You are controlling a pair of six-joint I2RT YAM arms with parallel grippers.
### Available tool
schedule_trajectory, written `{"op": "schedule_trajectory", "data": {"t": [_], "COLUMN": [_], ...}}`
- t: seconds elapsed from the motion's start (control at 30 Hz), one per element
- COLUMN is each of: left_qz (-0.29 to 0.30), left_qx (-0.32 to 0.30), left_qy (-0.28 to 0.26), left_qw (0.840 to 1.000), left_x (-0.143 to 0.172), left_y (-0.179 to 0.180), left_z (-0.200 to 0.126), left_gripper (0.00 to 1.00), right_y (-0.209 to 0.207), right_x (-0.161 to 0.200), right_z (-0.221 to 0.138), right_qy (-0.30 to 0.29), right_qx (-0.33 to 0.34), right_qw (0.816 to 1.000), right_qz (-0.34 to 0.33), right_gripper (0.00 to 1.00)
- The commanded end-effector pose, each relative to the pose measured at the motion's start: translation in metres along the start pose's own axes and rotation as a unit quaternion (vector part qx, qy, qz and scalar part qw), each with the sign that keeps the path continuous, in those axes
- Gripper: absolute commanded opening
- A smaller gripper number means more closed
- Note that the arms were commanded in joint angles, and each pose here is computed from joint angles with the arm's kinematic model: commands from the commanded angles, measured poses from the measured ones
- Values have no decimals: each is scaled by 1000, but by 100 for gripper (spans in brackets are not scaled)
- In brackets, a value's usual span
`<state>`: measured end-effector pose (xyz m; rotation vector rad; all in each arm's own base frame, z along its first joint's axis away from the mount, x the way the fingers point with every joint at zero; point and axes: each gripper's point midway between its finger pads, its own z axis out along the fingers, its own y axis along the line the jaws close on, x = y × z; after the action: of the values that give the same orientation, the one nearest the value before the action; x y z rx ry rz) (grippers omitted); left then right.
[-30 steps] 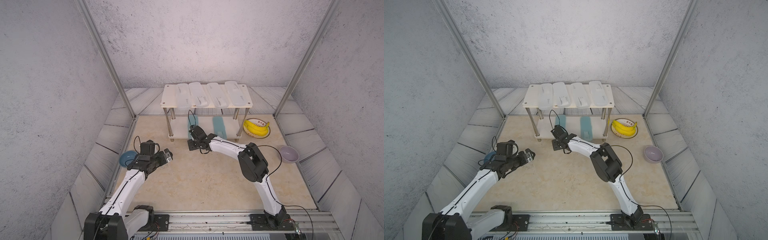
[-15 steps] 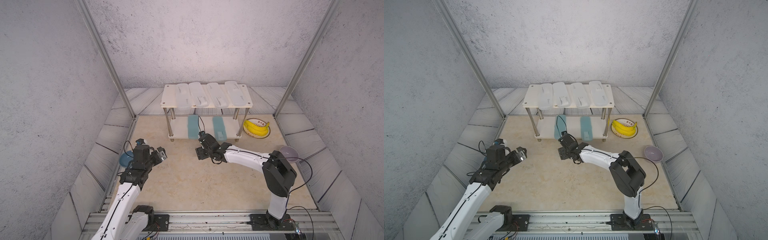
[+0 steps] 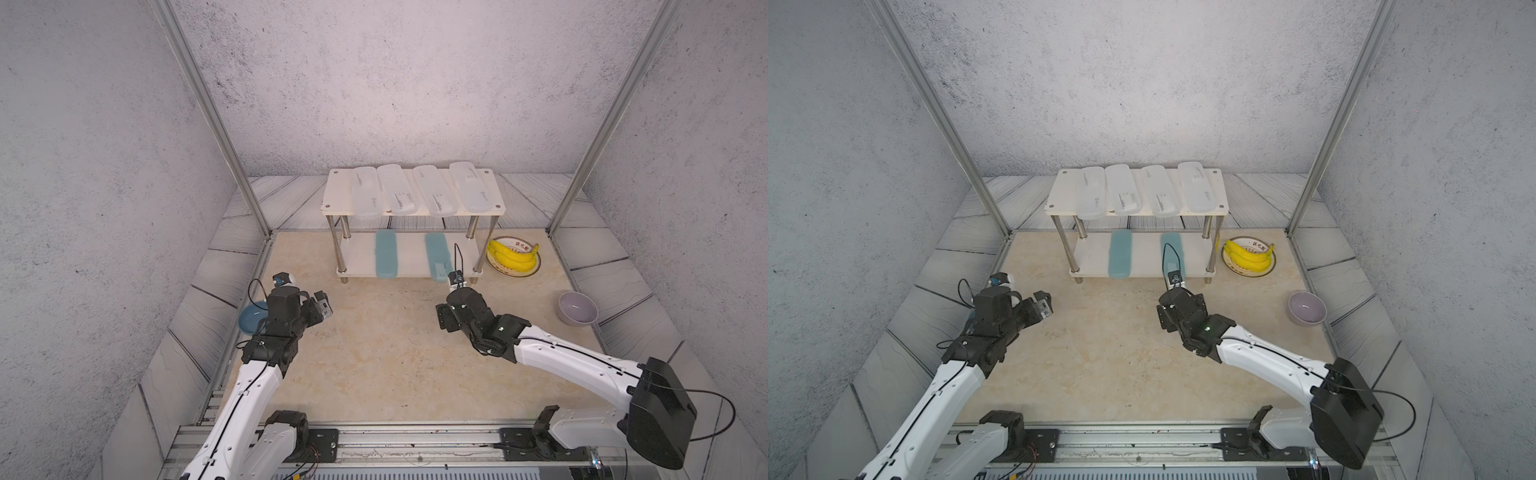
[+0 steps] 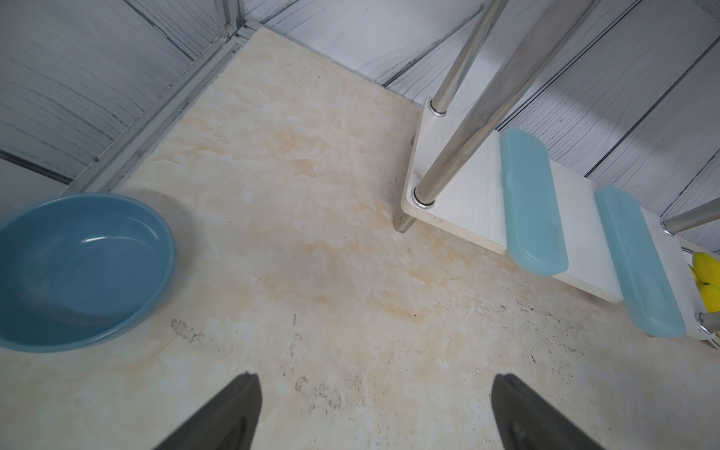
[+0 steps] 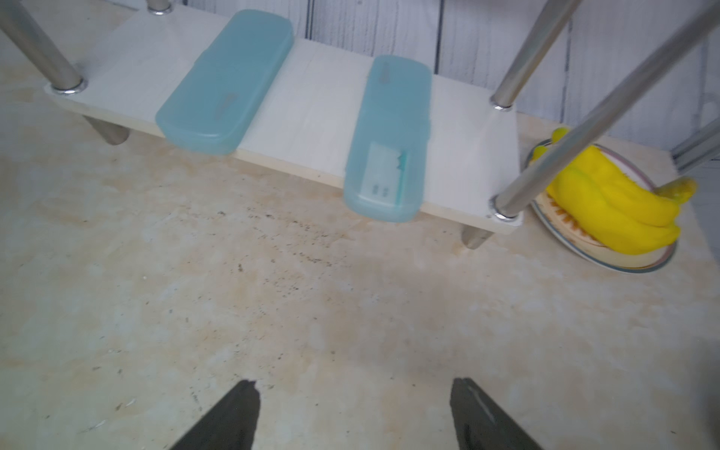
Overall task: Place the pencil cases on the shelf according to color
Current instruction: Reset both arms
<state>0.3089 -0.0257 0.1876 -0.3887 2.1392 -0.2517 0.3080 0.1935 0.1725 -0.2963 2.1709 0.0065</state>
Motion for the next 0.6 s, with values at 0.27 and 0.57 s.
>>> {"op": "schedule_trajectory", "data": {"t": [0.27, 0.57], "left_qz": [78, 142], "left_qx": [-37, -147], "left_qy": [-149, -138], "left_qw": [985, 969], "left_x": [-51, -55], "left_y": [5, 35], "left_z": [21, 56], "left_gripper": [99, 99], "right_y": [-166, -220], "right_x": [4, 6], "right_z": [-39, -4], "right_qy": [-88, -49], "right_qx": [257, 301], "right_qw": [949, 945], "right_qz": [161, 117], "right_gripper": [100, 100]}}
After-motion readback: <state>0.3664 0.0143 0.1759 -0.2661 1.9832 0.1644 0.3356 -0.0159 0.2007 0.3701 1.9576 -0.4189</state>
